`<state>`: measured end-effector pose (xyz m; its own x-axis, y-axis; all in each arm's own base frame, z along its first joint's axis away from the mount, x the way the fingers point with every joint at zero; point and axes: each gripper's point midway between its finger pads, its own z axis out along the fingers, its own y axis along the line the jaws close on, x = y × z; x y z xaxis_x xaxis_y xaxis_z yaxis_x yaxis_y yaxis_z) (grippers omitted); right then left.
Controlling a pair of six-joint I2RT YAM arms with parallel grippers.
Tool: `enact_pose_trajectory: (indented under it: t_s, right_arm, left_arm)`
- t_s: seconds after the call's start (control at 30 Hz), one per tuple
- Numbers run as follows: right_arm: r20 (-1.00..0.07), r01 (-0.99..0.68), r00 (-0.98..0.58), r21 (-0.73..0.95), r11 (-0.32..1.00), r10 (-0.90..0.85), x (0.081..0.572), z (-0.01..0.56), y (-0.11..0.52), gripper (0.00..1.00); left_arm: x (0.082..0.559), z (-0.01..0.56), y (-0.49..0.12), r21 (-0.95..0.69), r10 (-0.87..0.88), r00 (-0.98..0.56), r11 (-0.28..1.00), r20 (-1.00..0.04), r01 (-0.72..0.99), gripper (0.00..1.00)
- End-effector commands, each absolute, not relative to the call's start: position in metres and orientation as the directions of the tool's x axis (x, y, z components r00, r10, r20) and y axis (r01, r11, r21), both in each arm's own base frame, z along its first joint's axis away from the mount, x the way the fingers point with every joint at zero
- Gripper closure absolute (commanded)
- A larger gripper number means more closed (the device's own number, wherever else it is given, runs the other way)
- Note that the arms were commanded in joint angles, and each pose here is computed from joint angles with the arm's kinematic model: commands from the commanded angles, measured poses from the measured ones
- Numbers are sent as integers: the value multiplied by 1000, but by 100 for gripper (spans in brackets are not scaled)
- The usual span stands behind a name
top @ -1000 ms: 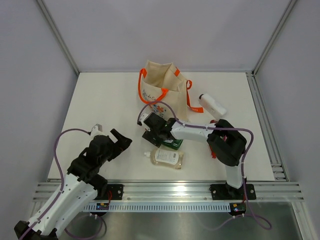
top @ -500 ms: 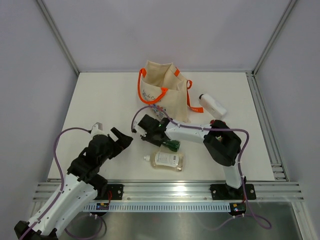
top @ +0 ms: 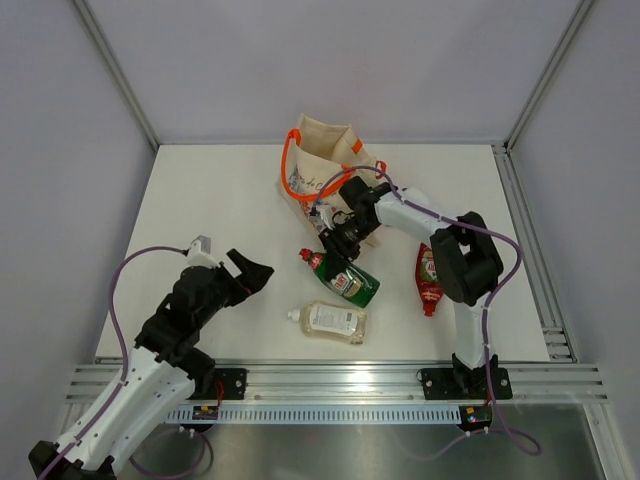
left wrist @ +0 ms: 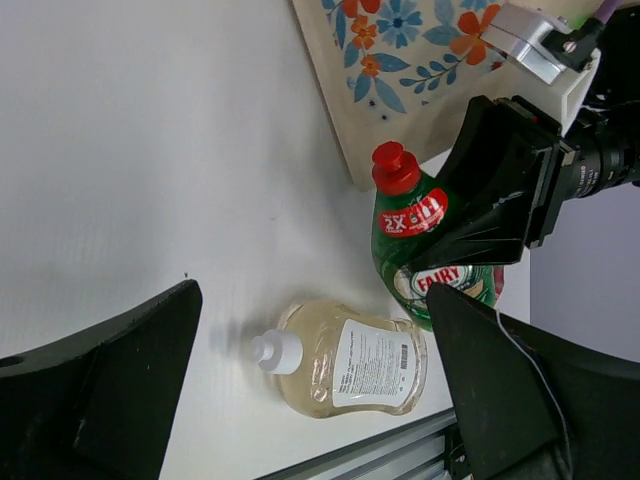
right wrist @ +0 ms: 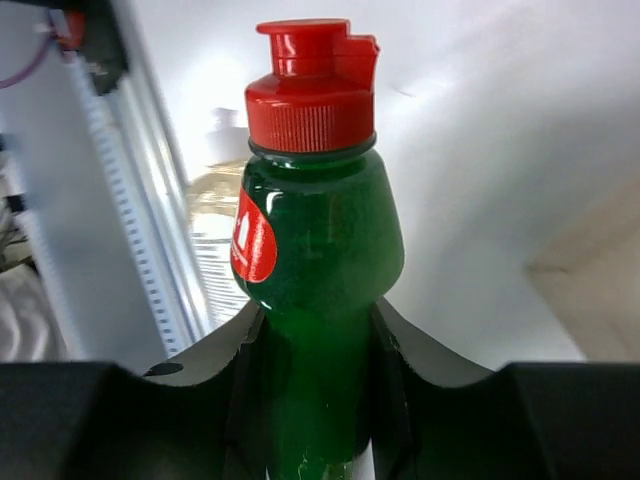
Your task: Place the personal care products into the canvas bag
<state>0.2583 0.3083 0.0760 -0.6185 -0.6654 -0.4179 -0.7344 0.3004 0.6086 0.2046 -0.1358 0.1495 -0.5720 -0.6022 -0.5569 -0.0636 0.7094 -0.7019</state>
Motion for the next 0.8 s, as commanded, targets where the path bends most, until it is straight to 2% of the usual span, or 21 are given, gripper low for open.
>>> enact_pose_trajectory:
  t_s: [0.0, 0.17, 0.33, 0.43, 0.53, 0.6, 0.63, 0.67, 0.7, 0.73, 0.77]
  right_arm:
    - [-601, -718, -571, 696, -15, -560, 219, 185, 336, 100]
    - [-725, -784, -491, 610, -117, -483, 215, 257, 339, 100]
    - [-821, -867, -418, 489, -100, -389, 228, 319, 342, 100]
    - [-866, -907, -410, 421, 25, -287, 274, 356, 338, 100]
    - [-913, -914, -375, 336, 225, -162, 346, 398, 326, 100]
    - [-917, -893, -379, 327, 310, -125, 392, 394, 317, 100]
    - [-941, -890, -330, 286, 355, -70, 406, 423, 312, 100]
    - [-949, -884, -312, 271, 382, -51, 419, 429, 310, 100]
    - [-944, -865, -328, 282, 416, -42, 444, 415, 308, 100]
    - [-965, -861, -263, 239, 448, 9, 454, 440, 305, 100]
    - [-968, -852, -248, 233, 470, 31, 467, 442, 303, 100]
  left_arm:
    - [210, 172, -149, -709, -559, -557, 701, -614, 78, 1]
    - [208, 181, -152, -659, -485, -551, 734, -679, 166, 1]
    - [208, 188, -154, -615, -428, -537, 753, -727, 233, 1]
    - [208, 190, -157, -592, -393, -535, 758, -748, 273, 1]
    - [207, 186, -161, -575, -352, -556, 762, -753, 296, 1]
    - [205, 185, -166, -567, -320, -574, 757, -754, 324, 1]
    - [205, 181, -169, -564, -304, -591, 759, -748, 324, 1]
    - [205, 182, -170, -563, -295, -596, 757, -747, 330, 1]
    - [204, 181, -173, -565, -282, -609, 752, -741, 340, 1]
    - [205, 178, -175, -564, -271, -624, 755, -733, 335, 1]
    - [205, 177, -176, -564, -266, -630, 755, -729, 334, 1]
